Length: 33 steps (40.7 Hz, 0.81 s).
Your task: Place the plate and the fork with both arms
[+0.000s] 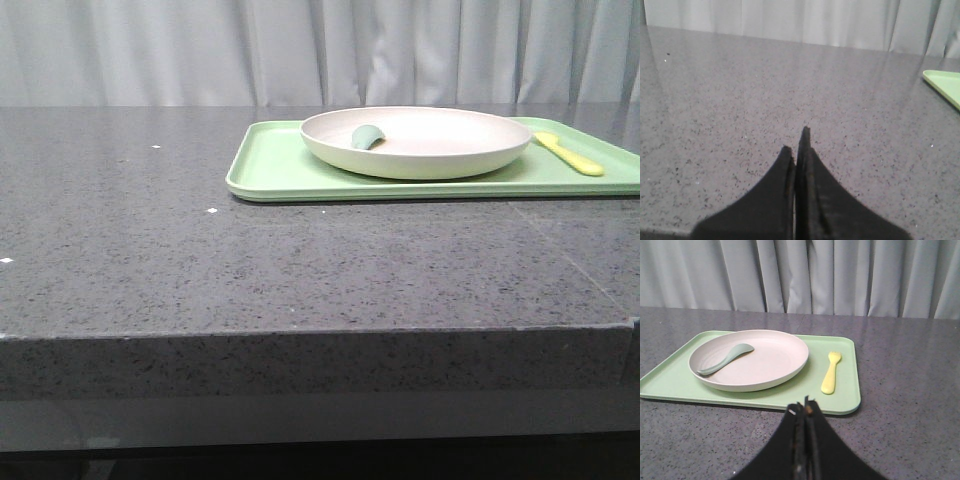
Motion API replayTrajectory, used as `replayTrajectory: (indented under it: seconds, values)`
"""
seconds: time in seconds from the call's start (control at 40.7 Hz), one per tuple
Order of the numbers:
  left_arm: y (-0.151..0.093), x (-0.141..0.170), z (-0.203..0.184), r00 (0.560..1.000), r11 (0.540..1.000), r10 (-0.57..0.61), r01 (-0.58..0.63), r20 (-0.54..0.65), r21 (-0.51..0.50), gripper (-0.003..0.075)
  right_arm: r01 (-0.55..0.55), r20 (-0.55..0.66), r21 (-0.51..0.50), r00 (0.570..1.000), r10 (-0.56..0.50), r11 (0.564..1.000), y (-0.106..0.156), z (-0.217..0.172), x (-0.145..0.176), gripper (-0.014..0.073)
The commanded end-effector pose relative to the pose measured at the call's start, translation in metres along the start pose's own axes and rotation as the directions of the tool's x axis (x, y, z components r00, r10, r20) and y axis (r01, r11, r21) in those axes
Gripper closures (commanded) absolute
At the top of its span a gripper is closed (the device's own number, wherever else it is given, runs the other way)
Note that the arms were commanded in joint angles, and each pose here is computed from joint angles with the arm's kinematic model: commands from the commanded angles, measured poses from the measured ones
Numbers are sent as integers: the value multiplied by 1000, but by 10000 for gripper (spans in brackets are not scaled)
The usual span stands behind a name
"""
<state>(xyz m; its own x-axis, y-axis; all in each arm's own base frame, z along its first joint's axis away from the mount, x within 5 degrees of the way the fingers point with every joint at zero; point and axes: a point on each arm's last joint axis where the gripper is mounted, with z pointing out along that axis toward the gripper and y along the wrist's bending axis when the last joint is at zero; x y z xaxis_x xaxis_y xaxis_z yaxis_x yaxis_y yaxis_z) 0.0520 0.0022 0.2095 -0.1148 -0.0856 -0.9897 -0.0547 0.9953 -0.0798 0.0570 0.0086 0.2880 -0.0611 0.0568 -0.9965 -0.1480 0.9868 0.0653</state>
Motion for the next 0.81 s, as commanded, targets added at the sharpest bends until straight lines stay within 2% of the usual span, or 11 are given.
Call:
replayTrajectory:
  seconds: [0.0, 0.123, 0.786]
  values:
    - [-1, -10, -2, 990, 1000, -6, 5, 138, 8, 738, 23, 101, -2, 995, -22, 1000, 1, -2, -16, 716]
    - [1, 2, 3, 984, 1000, -6, 5, 180, 9, 738, 23, 101, -2, 995, -22, 1000, 1, -2, -16, 716]
    - [1, 1, 2, 983, 1000, -6, 5, 183, 10, 738, 23, 101, -2, 995, -22, 1000, 1, -2, -16, 716]
